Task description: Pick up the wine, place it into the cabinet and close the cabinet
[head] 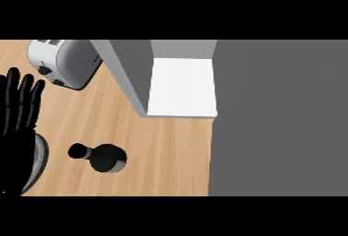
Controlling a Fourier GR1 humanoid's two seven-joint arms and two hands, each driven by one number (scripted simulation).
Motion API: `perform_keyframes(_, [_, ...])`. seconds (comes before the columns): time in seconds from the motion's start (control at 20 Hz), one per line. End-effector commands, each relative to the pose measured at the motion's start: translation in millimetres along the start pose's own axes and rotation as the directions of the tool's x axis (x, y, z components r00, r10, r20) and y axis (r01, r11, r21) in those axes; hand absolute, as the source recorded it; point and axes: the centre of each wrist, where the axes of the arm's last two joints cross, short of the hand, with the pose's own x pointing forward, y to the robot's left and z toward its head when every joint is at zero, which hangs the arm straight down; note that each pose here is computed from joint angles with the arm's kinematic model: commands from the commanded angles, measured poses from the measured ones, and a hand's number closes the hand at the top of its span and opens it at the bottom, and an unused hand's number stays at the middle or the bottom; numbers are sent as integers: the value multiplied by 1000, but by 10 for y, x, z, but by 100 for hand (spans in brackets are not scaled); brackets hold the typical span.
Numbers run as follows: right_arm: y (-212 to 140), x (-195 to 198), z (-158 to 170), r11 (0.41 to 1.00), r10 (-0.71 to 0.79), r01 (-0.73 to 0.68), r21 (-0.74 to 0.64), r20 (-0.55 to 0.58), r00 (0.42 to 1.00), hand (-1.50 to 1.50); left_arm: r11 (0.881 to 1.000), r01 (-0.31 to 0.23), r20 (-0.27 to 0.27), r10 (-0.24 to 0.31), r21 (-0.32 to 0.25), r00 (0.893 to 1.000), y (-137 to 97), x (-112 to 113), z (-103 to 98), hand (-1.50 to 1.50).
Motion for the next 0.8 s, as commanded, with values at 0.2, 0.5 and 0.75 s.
perform_keyframes(0.2, [-47,95,383,1000,13,-12,-28,11,1000,-150,999,23,-83,-20,42,996,-644,-276,-334,-150])
perform_keyframes(0.5, [172,439,490,938,-145,171,300,-106,984,-150,983,-160,-277,179,90,944,-1041,-29,-282,-150])
perform_keyframes(0.75, [135,852,595,942,-150,174,288,-105,983,-150,977,-190,-279,211,101,937,-1387,360,-304,-150])
